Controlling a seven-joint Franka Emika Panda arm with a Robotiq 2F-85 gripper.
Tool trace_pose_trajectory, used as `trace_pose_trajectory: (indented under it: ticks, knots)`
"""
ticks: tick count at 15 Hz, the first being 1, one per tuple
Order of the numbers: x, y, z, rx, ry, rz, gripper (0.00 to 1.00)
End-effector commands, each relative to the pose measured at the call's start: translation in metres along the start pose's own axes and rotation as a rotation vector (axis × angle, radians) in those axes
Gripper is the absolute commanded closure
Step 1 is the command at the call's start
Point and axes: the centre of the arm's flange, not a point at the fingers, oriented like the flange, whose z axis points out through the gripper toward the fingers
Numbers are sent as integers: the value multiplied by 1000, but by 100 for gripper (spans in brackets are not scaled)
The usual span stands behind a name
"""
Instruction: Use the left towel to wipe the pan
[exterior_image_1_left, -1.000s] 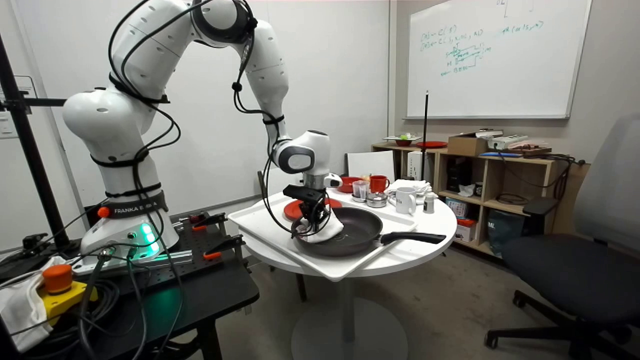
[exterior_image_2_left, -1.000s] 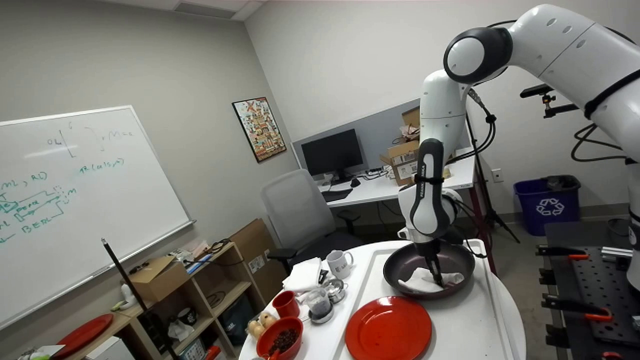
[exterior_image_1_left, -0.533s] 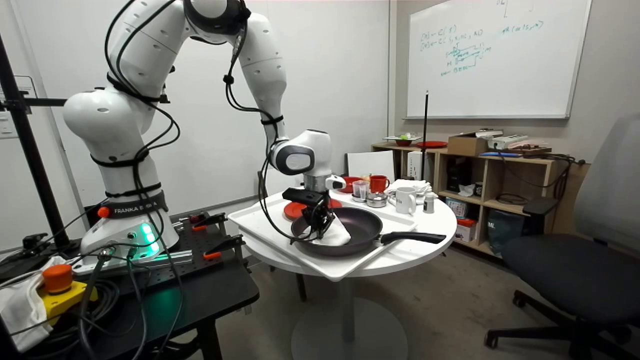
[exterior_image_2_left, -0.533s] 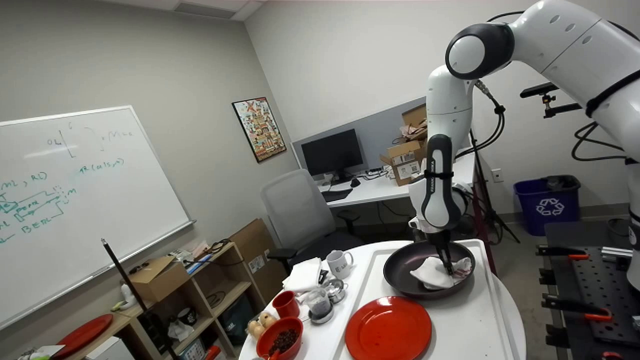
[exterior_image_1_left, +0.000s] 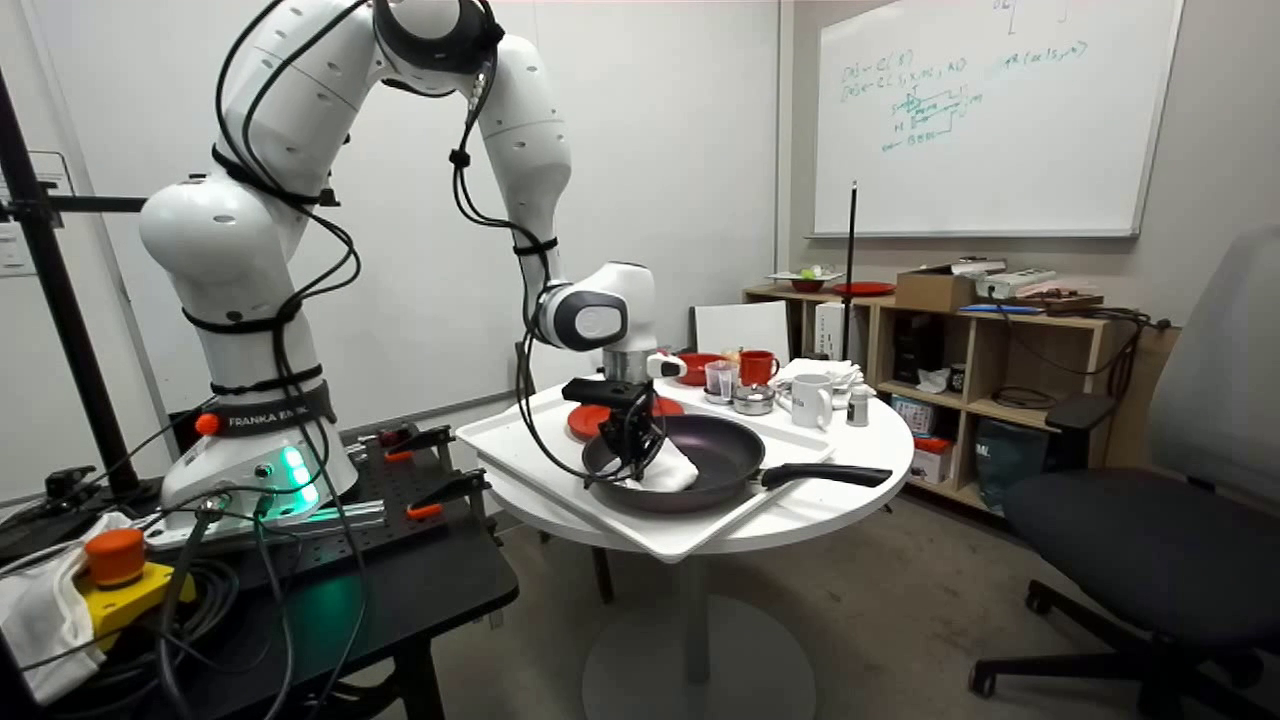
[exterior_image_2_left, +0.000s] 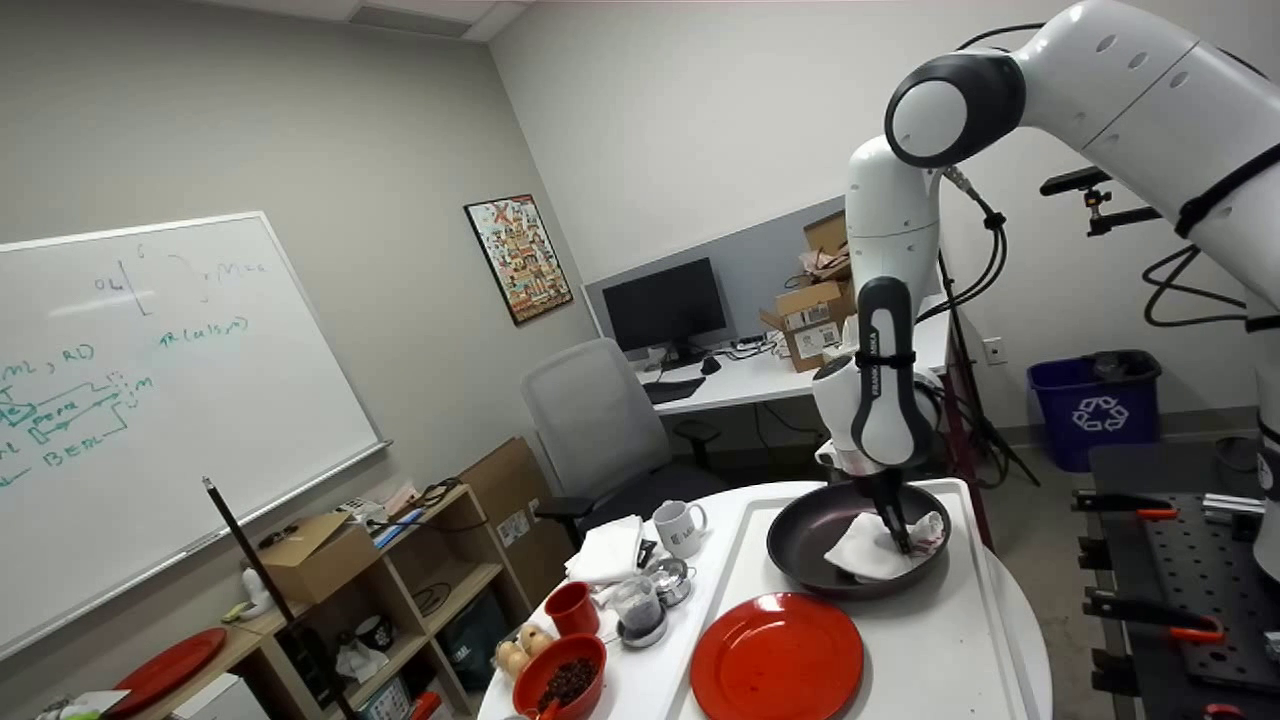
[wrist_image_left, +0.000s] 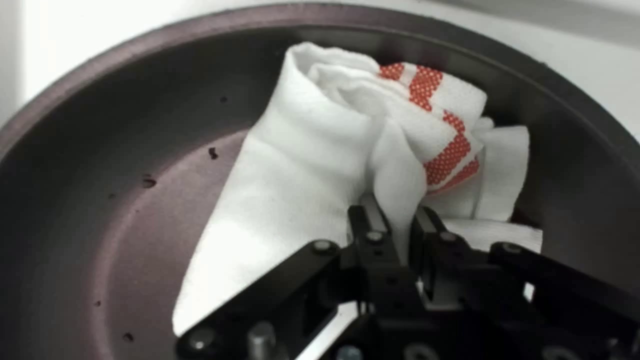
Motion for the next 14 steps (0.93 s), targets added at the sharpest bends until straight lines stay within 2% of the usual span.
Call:
trace_pose_trajectory:
  ticks: [1, 5, 8, 10, 14]
  knots:
    - [6, -27, 9, -9, -20, -67, 97]
    - [22, -41, 3, 25, 15, -130, 97]
    - [39, -38, -6, 54, 60, -122, 97]
    - [50, -30, -12, 69, 89, -96, 97]
    - [67, 10, -24, 99, 152, 18, 97]
